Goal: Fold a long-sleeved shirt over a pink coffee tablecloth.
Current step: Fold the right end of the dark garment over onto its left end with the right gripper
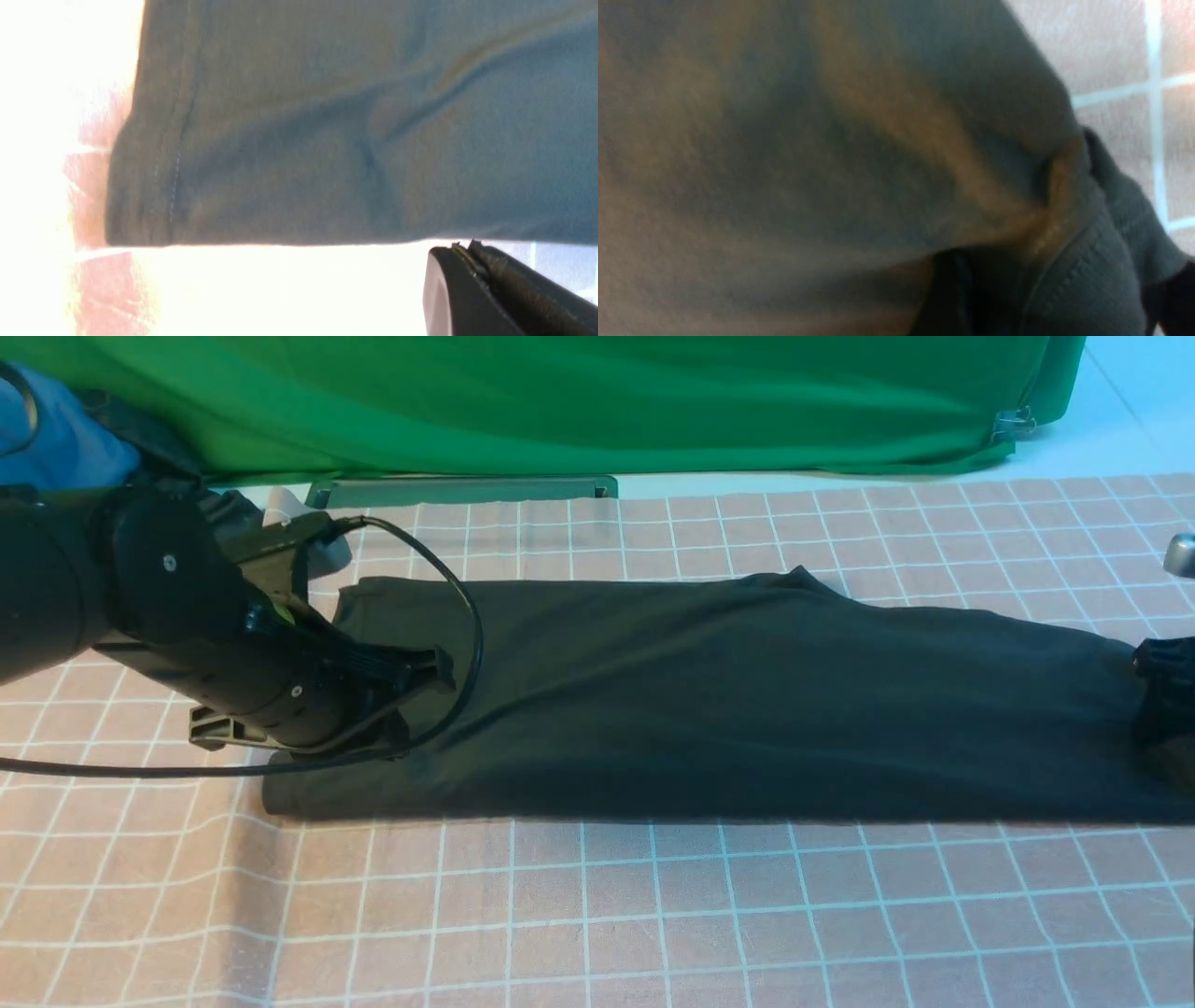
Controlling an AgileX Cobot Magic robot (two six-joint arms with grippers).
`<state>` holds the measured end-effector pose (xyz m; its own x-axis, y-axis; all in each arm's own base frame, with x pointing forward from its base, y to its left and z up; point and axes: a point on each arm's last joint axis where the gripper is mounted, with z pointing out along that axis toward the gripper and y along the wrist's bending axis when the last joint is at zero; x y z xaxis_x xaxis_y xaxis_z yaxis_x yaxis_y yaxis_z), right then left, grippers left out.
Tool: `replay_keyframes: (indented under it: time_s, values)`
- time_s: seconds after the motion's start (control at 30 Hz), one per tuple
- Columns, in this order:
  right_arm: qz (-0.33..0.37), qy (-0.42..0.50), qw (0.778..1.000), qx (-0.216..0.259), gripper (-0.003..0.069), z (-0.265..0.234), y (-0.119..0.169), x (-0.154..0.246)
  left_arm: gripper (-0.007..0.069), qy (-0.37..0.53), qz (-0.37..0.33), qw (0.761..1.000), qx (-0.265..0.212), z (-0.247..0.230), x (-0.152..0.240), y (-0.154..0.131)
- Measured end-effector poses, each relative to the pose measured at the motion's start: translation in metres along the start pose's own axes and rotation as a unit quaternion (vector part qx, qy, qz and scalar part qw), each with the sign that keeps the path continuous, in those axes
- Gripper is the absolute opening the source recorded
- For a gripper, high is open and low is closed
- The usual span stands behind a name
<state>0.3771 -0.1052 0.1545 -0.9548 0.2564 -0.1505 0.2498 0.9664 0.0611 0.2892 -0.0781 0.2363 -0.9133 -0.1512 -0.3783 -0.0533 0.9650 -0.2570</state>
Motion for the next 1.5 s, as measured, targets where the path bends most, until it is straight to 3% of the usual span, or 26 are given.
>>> replay_keyframes:
  time_s: [0.07,0.17,0.23,0.4,0.5,0.63,0.73,0.83,1.0,1.1,1.13,1.27,1.3,1.33,1.5]
  values:
    - [-0.014,0.0,1.0,-0.002,0.0511,0.0,0.003,-0.001,0.0013,0.0,-0.001,1.0,0.002,-0.001,0.0,0.0]
    - [-0.036,-0.001,0.999,-0.01,0.0226,-0.001,0.01,-0.001,0.0013,0.002,-0.001,1.0,0.004,-0.001,0.0,-0.001]
    - [-0.045,0.0,0.999,-0.009,0.0113,-0.004,0.01,-0.001,0.0013,0.005,-0.002,1.0,0.005,-0.002,0.001,-0.001]
    - [-0.038,0.0,0.999,0.029,0.0104,-0.03,-0.006,-0.005,0.0013,-0.007,0.002,1.0,0.012,-0.017,0.003,-0.003]
    - [-0.012,-0.033,0.997,0.065,0.0104,-0.073,-0.027,-0.012,0.0013,-0.033,0.007,0.999,0.023,-0.039,0.005,-0.005]
    - [0.004,-0.05,0.996,0.073,0.0104,-0.107,-0.032,-0.017,0.0013,-0.048,0.011,0.998,0.034,-0.063,0.011,-0.007]
    - [-0.001,-0.06,0.997,0.054,0.0104,-0.124,-0.017,-0.021,0.0013,-0.055,0.015,0.998,0.041,-0.082,0.018,-0.007]
    - [-0.021,-0.068,0.997,0.038,0.0104,-0.136,0.006,-0.024,0.0013,-0.062,0.018,0.997,0.045,-0.093,0.023,-0.007]
    - [-0.091,-0.103,0.991,-0.002,0.0104,-0.16,0.089,-0.025,0.0013,-0.082,0.023,0.995,0.056,-0.119,0.035,-0.007]
    - [-0.131,-0.129,0.982,-0.038,0.0104,-0.172,0.154,-0.014,0.0013,-0.091,0.021,0.994,0.063,-0.131,0.041,-0.006]
    - [-0.135,-0.129,0.982,-0.039,0.0104,-0.172,0.157,-0.013,0.0013,-0.092,0.021,0.993,0.064,-0.132,0.041,-0.006]
    - [-0.173,-0.161,0.964,-0.12,0.0104,-0.179,0.232,0.011,0.0013,-0.105,0.022,0.992,0.072,-0.145,0.048,-0.006]
    - [-0.172,-0.163,0.964,-0.121,0.0104,-0.179,0.233,0.01,0.0013,-0.105,0.022,0.992,0.073,-0.145,0.048,-0.006]
    - [-0.181,-0.168,0.956,-0.16,0.0104,-0.177,0.259,0.02,0.0013,-0.109,0.022,0.991,0.076,-0.149,0.051,-0.006]
    - [-0.208,-0.172,0.936,-0.225,0.0104,-0.156,0.324,0.045,0.0013,-0.111,0.023,0.99,0.078,-0.155,0.055,-0.005]
